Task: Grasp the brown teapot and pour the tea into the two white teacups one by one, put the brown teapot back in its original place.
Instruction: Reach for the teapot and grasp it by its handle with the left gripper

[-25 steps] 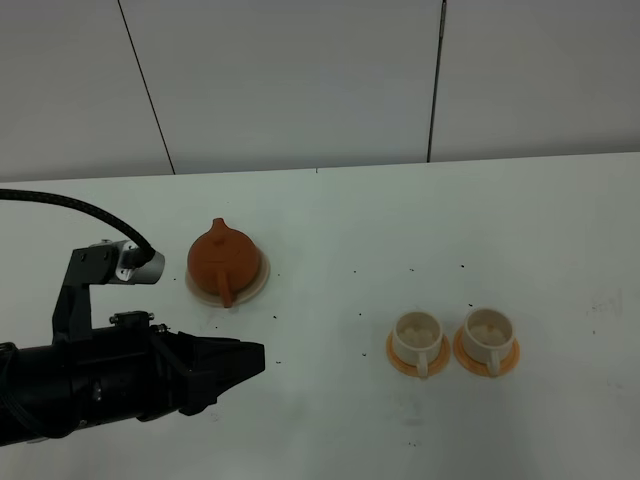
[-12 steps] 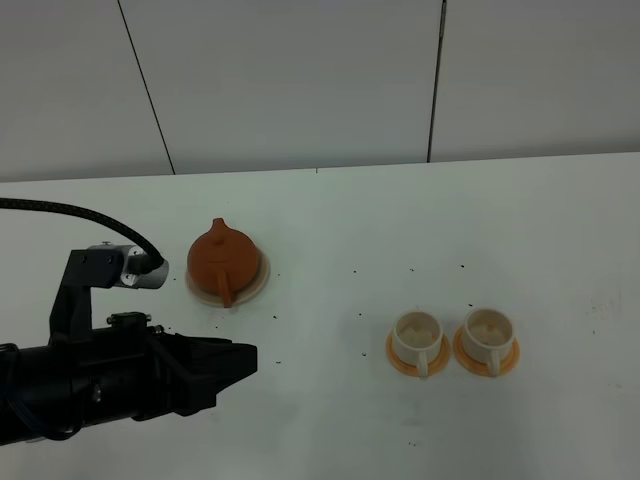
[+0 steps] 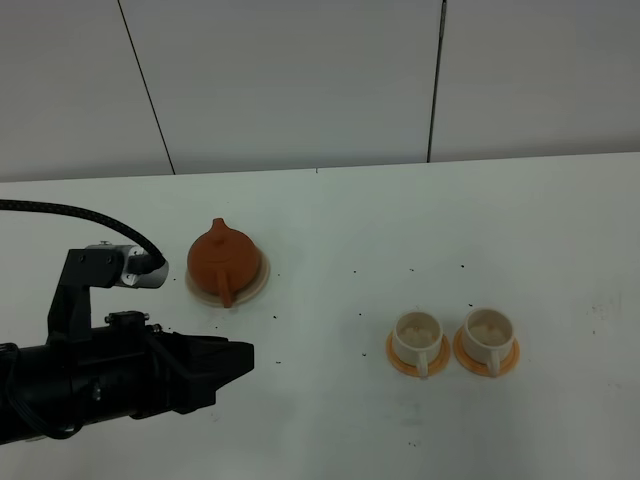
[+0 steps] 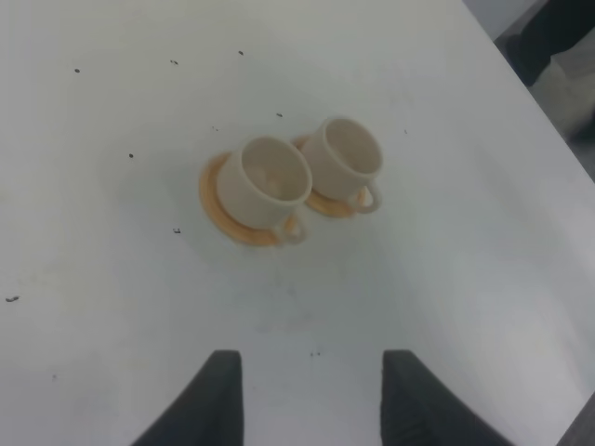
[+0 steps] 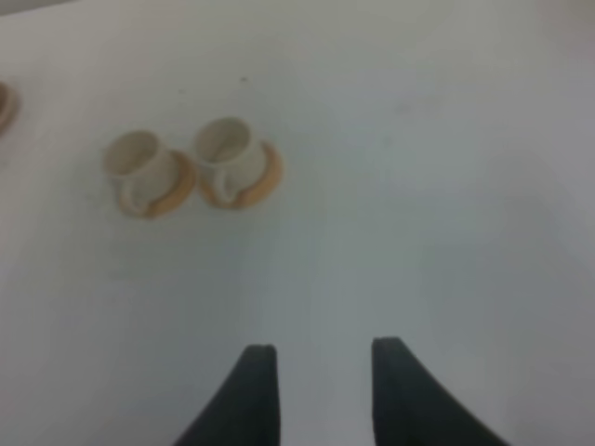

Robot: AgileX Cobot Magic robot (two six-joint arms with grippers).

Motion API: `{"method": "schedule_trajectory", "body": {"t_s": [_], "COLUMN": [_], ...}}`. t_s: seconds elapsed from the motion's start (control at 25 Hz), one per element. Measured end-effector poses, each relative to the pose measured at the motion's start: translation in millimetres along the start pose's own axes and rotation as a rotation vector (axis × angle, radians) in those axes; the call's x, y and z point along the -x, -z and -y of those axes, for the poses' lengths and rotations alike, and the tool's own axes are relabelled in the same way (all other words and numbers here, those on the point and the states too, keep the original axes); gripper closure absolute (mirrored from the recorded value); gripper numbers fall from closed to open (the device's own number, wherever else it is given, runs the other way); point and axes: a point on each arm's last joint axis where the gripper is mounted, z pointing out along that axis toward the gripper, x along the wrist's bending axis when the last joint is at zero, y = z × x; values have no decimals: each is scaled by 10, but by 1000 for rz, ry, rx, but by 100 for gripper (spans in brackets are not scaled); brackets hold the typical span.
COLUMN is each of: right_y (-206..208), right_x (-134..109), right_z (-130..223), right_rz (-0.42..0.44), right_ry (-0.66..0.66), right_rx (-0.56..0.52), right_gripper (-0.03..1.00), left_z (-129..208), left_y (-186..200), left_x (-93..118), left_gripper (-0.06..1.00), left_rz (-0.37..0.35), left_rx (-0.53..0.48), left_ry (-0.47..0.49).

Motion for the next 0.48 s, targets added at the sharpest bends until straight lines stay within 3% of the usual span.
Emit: {"method": "schedule_trajectory", "body": {"t_s": [0.48], "right_y": [0], "right_x": [-13], "right_z": [-3], "right_rz": [-14], "right_ry": [-8], "right_rx": [4], "right_gripper": [73], "left_z": [-54], "left_y": [10], "left_x": [-43], "left_gripper": [53], "left_rz": [-59], "left_rx": [10], "left_ry": [-47]}}
